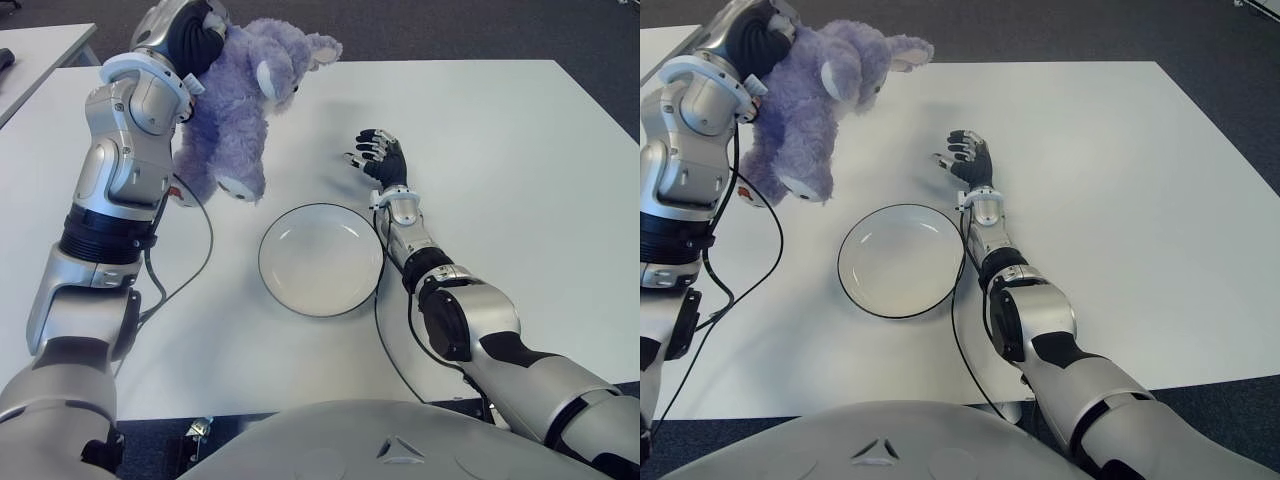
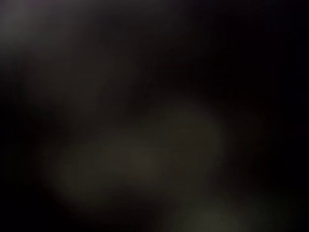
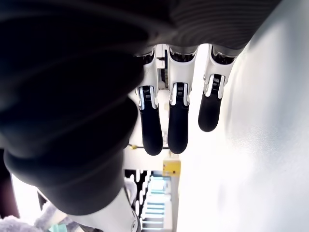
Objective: Put the doll into the plate.
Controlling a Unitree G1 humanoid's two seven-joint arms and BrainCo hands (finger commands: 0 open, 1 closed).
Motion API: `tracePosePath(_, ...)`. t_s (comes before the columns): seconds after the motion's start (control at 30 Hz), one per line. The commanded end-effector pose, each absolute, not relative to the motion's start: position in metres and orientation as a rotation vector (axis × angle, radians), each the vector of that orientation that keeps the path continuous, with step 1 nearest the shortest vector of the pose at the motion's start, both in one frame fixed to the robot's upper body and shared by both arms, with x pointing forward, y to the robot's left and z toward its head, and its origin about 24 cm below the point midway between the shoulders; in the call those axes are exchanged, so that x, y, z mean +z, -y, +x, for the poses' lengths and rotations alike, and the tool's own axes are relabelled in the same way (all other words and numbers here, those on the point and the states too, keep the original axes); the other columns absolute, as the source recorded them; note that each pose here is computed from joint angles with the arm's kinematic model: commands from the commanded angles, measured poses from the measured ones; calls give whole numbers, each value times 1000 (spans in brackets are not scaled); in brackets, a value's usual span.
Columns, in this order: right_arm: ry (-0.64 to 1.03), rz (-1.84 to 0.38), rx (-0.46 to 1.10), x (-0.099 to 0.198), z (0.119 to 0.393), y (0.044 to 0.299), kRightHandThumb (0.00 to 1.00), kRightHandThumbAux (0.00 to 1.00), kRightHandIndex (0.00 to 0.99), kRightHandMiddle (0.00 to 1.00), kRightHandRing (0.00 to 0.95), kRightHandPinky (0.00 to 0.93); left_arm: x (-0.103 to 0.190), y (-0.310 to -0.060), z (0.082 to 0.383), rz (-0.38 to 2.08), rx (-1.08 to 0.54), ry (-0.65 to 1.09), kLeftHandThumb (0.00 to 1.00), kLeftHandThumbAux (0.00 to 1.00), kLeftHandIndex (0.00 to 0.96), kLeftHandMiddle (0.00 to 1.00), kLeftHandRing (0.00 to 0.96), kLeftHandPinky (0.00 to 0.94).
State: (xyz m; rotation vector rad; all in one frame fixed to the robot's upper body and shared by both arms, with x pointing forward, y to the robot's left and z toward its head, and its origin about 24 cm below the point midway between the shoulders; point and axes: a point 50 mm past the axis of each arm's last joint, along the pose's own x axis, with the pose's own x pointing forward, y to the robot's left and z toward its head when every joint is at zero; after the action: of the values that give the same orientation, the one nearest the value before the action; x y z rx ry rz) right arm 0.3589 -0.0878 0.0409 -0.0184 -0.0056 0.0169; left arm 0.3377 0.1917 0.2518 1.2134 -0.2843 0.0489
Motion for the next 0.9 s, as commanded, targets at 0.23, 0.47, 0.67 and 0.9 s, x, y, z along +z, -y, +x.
tracePosePath(0.23, -446, 28, 46, -57, 287, 66, 181, 967, 312, 333, 309, 237, 261, -178, 322, 1210, 15, 332, 969, 617, 758, 826, 856, 859)
tracePosePath(0.47, -446, 20, 46, -57, 287, 66, 154, 965, 304, 335, 313, 249, 260, -165, 306, 1199, -11, 366, 980, 612, 754, 821, 852, 857)
tracePosePath(0.67, -447, 23, 45, -57, 287, 66, 163, 964, 306, 328, 306, 239, 259, -161, 300, 1195, -21, 372, 984, 609, 750, 819, 848, 852)
tracePosePath(0.9, -447, 32, 42, -57, 288, 66, 174, 968, 310, 334, 317, 252, 259, -158, 294, 1196, -51, 385, 989, 606, 749, 819, 846, 849)
